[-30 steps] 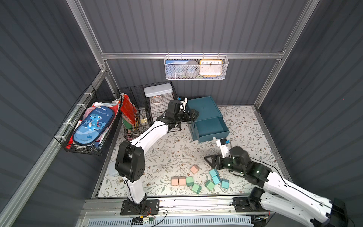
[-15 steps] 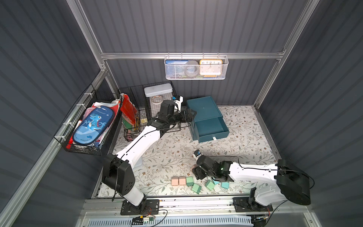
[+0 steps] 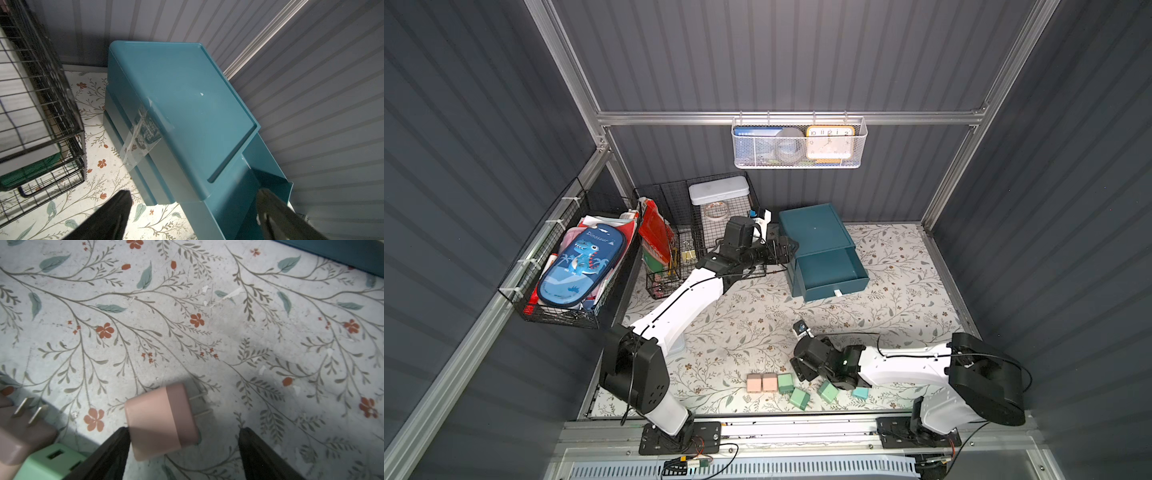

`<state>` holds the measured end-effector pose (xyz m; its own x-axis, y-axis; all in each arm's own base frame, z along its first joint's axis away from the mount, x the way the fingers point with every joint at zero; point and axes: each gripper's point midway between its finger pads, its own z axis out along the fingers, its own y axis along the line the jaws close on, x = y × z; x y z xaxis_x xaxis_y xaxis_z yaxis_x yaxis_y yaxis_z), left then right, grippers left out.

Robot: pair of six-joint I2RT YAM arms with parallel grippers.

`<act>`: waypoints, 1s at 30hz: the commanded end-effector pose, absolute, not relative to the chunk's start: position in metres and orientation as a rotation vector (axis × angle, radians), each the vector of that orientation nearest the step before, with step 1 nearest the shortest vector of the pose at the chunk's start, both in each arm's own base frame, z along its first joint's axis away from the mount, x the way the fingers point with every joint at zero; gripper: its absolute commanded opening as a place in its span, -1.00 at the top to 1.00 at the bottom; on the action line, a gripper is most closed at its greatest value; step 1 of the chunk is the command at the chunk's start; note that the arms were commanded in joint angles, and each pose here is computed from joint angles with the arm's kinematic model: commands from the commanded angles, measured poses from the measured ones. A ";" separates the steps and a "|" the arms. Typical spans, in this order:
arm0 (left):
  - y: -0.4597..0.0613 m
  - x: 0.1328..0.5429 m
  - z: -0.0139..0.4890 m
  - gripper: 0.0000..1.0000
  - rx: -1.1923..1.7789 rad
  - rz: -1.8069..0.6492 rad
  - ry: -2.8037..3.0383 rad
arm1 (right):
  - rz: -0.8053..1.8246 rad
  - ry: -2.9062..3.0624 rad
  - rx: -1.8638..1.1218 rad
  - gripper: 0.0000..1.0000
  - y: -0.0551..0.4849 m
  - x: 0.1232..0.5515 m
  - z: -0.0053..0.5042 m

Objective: Place the plugs into the drawer by color
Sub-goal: Pick up the plug from the center of the board.

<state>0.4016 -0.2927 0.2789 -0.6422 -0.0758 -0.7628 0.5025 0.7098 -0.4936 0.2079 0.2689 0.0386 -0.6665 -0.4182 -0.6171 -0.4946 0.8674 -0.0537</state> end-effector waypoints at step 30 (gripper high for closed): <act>-0.270 0.393 0.270 -0.98 0.286 -0.807 2.165 | 0.148 2.511 -0.015 -0.66 0.282 0.228 0.045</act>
<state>0.3985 -0.2765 0.2675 -0.6645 -0.0721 -0.7438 0.4386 0.7682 -0.4664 0.2284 0.2853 0.0472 -0.8023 0.0243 -0.5964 -0.0721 0.9879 0.1372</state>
